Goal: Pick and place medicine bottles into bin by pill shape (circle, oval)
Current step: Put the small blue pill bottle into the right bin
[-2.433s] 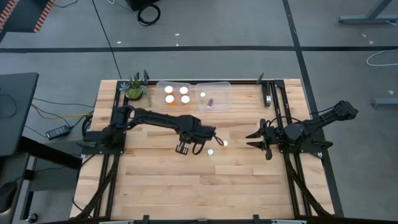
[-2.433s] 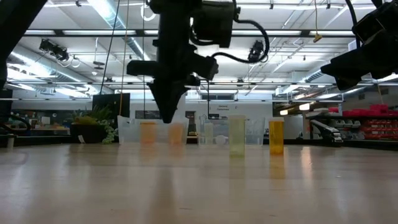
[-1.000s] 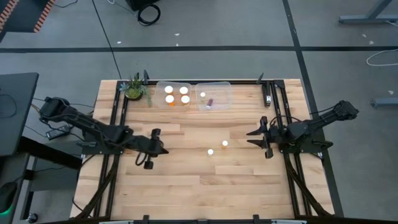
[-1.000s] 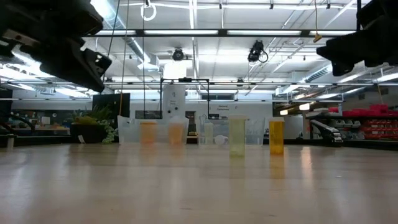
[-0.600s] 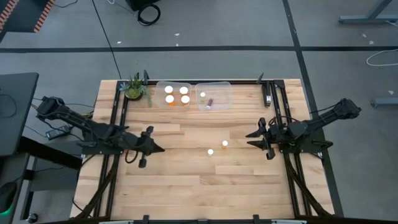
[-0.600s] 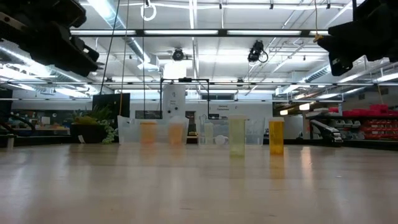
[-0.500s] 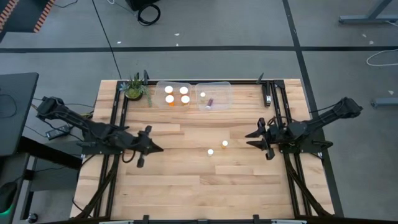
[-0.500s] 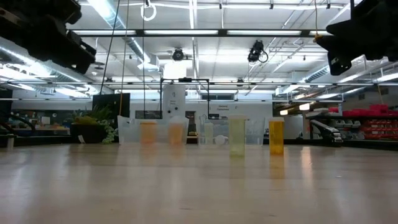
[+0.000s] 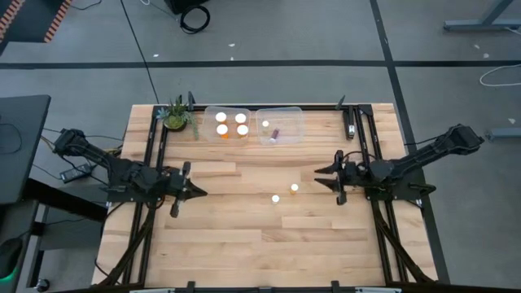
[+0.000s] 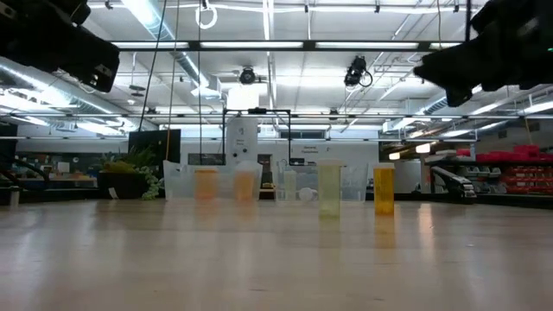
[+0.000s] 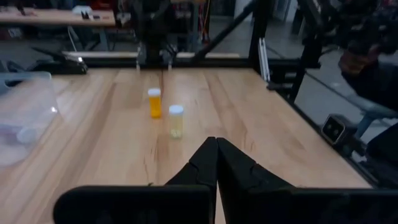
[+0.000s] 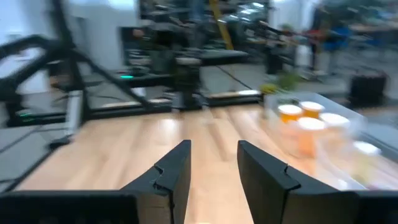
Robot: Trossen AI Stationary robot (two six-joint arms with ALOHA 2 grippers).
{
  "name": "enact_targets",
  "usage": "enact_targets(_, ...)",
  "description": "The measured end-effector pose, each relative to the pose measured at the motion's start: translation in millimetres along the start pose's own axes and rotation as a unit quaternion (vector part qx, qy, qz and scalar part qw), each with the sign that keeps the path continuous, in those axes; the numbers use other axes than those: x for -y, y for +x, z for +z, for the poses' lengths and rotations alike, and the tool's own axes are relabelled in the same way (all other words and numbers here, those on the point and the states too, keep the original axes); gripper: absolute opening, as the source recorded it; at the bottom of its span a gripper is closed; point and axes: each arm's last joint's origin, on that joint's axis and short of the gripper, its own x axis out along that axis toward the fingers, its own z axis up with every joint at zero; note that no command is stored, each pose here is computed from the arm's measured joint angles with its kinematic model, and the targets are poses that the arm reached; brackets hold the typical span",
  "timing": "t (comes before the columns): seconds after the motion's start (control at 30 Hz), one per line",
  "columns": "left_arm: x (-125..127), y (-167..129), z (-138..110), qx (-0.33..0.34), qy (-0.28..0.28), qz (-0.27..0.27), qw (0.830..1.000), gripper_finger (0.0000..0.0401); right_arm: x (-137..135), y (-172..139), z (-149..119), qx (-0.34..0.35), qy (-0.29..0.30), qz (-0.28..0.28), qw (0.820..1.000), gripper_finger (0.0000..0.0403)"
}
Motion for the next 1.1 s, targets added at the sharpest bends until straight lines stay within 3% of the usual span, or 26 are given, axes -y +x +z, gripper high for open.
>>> enact_targets(0.37, -4, -9, -3, 0.038, -0.003, 0.027, 0.999, 0.0007, 35, 25, 6, -0.047, -0.003, -0.141, 0.989, 0.0138)
enact_targets(0.63, -7, -10, -12, 0.059, -0.007, 0.054, 0.997, 0.0012, 73, 47, 23, -0.174, 0.032, -0.252, 0.952, 0.0138)
enact_targets(0.83, -8, -13, -8, 0.082, 0.000, 0.055, 0.995, 0.0007, 93, 74, 36, -0.218, 0.049, -0.229, 0.948, 0.0138)
enact_targets(1.1, -9, -17, -3, 0.108, 0.020, 0.056, 0.992, 0.0005, 114, 127, 53, -0.273, 0.020, -0.188, 0.943, 0.0138)
